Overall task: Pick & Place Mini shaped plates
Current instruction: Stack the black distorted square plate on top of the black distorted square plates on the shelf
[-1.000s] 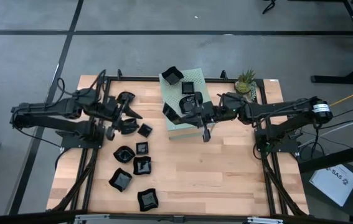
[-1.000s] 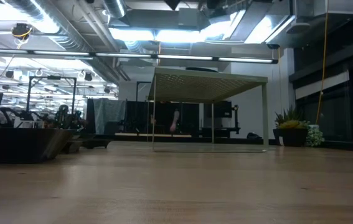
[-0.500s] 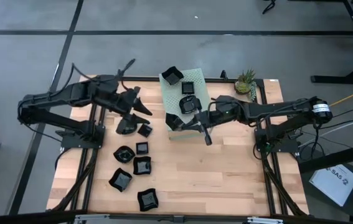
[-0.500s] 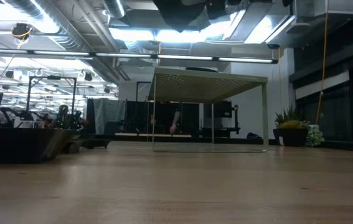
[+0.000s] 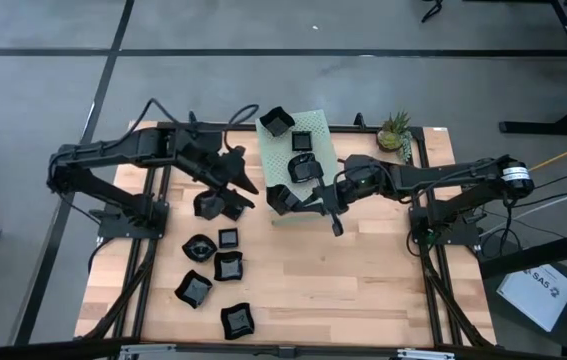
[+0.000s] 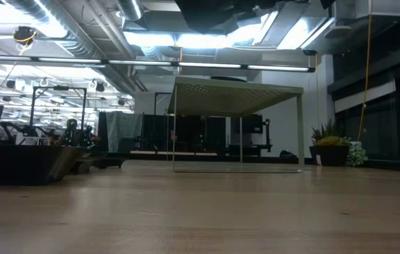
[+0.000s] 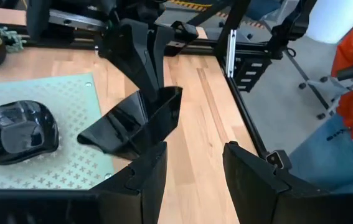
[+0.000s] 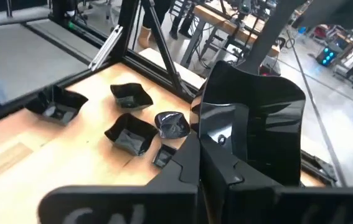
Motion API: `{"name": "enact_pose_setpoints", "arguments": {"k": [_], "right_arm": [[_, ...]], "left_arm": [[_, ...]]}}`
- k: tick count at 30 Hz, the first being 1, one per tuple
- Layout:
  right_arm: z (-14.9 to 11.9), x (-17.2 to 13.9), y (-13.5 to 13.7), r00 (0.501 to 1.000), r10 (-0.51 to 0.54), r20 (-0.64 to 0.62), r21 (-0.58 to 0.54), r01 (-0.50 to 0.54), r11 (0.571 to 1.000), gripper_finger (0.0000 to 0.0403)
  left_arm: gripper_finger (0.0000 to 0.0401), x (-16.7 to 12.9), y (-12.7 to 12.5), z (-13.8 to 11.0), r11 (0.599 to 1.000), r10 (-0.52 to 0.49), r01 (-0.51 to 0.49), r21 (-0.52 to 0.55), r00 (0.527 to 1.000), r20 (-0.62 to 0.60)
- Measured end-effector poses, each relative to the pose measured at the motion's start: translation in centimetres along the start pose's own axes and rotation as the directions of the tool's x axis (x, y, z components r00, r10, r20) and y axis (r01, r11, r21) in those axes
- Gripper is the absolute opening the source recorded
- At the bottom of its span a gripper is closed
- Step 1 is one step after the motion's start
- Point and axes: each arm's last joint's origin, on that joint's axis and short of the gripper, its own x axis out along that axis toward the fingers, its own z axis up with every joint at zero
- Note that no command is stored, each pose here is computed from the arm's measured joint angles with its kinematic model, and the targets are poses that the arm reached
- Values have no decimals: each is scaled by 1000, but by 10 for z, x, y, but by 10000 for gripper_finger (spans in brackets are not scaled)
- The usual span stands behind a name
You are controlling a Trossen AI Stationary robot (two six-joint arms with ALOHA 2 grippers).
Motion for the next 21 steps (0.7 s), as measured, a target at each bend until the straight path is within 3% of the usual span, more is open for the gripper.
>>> {"name": "enact_pose_setpoints", "arguments": {"k": [12, 21], "right_arm": [[-1, 0, 0, 1000, -11, -21, -108, 9, 994, 3], [-4, 0, 1, 999, -13, -49, -109, 7, 994, 3]], "left_arm": [[152, 33, 9, 7, 997, -65, 62, -38, 993, -95], [152, 36, 10, 9, 998, -54, 53, -19, 996, -77]]}}
